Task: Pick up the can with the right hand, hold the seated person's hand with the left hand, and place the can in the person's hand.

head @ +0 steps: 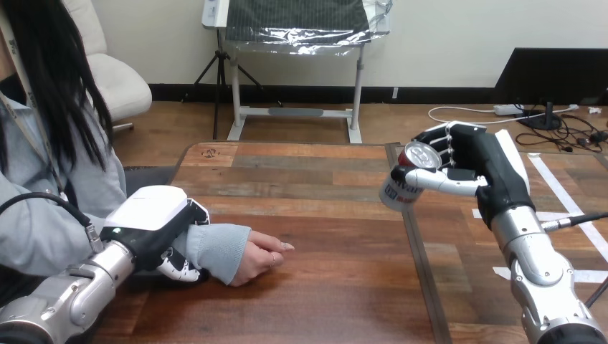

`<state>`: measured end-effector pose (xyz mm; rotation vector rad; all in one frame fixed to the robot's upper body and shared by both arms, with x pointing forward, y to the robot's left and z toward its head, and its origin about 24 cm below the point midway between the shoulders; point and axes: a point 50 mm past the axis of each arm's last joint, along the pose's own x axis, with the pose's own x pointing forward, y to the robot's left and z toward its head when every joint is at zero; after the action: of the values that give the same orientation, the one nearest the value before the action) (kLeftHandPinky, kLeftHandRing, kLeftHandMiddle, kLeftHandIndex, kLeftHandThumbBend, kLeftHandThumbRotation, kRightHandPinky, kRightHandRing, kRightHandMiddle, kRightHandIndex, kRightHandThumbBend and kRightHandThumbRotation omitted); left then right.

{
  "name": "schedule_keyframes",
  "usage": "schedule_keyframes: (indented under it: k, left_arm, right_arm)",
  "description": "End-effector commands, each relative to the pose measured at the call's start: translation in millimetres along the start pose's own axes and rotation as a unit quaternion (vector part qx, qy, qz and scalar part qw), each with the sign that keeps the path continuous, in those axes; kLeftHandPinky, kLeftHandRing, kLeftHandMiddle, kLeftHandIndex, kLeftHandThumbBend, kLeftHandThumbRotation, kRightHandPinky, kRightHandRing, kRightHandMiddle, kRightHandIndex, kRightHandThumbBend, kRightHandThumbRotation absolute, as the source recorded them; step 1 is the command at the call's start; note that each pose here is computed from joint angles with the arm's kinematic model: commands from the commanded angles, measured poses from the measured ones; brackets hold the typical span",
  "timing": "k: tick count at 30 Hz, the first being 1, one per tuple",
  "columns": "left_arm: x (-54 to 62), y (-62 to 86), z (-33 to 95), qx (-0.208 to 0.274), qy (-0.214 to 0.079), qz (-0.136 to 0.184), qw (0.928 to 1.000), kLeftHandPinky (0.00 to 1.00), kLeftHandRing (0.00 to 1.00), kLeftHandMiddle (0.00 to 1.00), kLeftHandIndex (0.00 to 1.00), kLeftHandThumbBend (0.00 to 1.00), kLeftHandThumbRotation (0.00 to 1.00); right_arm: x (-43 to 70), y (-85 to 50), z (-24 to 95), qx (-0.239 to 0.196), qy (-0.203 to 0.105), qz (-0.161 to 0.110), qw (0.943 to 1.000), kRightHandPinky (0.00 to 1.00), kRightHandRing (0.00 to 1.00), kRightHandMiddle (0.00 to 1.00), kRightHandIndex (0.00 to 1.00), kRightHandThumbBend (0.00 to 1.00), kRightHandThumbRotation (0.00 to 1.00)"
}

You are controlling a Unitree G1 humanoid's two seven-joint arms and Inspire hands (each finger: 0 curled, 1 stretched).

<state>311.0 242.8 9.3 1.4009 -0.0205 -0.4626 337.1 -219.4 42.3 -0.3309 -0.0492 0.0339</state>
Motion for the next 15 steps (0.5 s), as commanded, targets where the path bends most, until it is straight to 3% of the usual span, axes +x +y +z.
schedule_keyframes:
  k: [1, 15]
  left_arm:
    - [8.8, 11.6, 4.6, 0.004, -0.009, 0.008, 0.9999, 0.36, 0.39, 0.43, 0.43, 0.86, 0.00]
    - [10.2, 17.3, 7.7, -0.015, -0.019, 0.023, 0.9994, 0.32, 0.37, 0.42, 0.42, 0.85, 0.00]
  right_arm:
    - [17.3, -2.0, 32.0, 0.002, -0.068, -0.007, 0.9976, 0.39, 0.42, 0.48, 0.49, 0.78, 0.00]
    - [18.3, 0.7, 29.6, 0.009, -0.060, 0.002, 0.9982, 0.40, 0.43, 0.48, 0.49, 0.78, 0.00]
